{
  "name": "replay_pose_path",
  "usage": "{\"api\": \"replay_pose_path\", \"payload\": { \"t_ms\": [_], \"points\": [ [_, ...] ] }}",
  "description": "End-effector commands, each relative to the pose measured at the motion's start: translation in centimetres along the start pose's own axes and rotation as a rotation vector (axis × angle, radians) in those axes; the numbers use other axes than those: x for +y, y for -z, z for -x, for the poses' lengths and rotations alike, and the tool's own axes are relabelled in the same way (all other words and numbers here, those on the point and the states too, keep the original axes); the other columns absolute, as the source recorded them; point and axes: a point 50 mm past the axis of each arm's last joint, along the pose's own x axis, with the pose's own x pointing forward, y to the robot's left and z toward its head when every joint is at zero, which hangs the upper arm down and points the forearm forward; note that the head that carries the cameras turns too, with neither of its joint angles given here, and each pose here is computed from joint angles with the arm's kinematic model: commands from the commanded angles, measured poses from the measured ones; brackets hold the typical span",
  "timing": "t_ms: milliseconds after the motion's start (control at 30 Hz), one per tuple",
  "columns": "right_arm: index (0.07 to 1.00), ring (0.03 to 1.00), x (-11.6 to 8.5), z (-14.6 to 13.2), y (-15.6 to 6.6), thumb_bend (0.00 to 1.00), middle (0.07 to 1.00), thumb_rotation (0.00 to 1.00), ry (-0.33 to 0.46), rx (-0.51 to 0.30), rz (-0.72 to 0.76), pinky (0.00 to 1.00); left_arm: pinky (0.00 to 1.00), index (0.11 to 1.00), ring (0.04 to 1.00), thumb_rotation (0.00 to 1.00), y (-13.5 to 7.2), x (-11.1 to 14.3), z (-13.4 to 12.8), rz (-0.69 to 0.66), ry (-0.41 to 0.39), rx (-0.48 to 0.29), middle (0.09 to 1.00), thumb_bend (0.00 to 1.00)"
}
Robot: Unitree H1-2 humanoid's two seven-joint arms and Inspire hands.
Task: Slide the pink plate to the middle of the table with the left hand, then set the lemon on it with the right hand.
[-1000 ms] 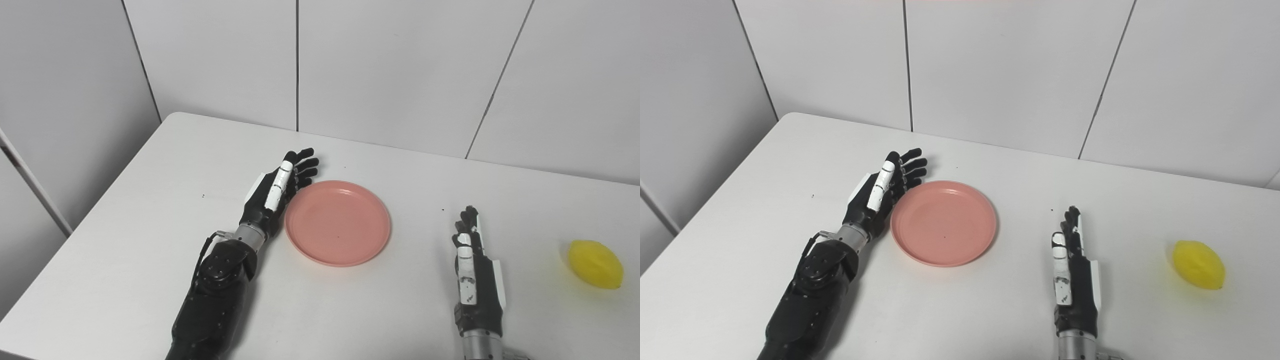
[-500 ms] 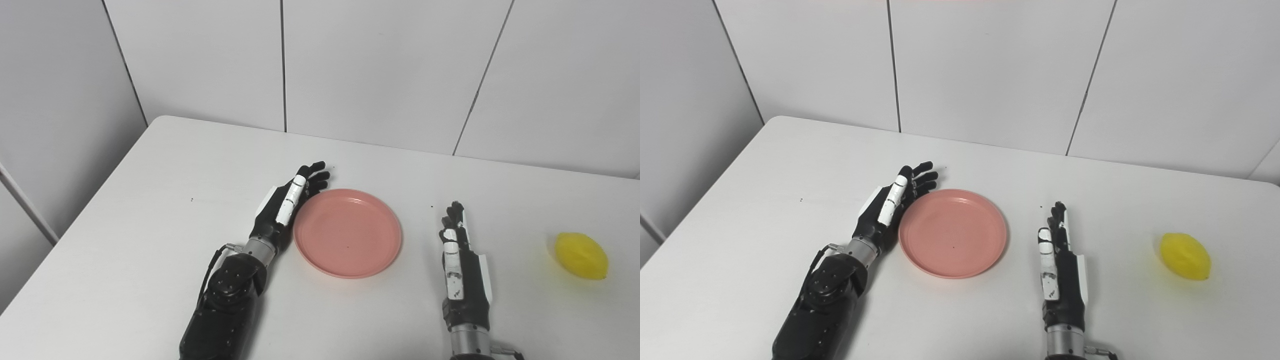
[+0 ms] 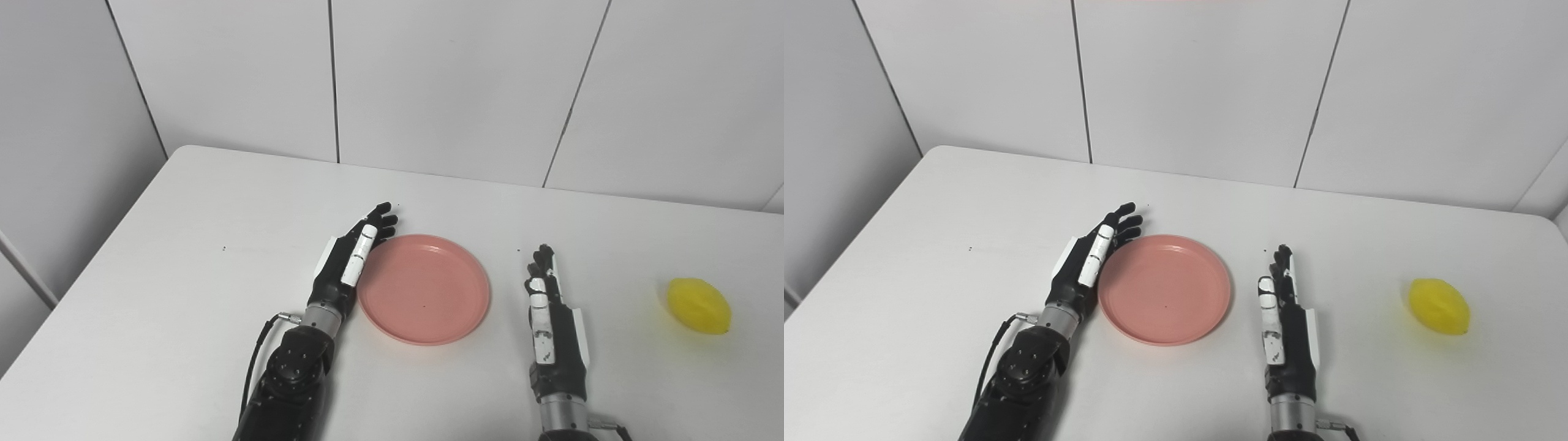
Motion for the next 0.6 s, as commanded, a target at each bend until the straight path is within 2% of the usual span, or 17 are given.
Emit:
{"api": "replay_pose_path", "payload": {
  "t_ms": [0,300,567],
  "points": [
    [1.000,1.000,0.6,-0.6,-1.7,0.60,1.000,0.99,0.006,-0.086,-0.012,1.00,0.89,0.850,0.867,1.00,-1.6,-0.8,-0.6,0.015,0.006,-0.080,0.859,0.55],
    [1.000,1.000,1.6,-0.5,-2.0,0.61,1.000,1.00,0.024,-0.093,-0.013,1.00,0.90,0.892,0.912,1.00,-1.6,-1.7,0.2,0.046,0.070,-0.093,0.900,0.54],
    [1.000,1.000,1.9,-0.6,-2.1,0.64,1.000,1.00,0.035,-0.088,-0.002,1.00,0.93,0.906,0.923,1.00,-1.5,-2.7,0.3,0.075,0.091,-0.107,0.913,0.53]
  ]
}}
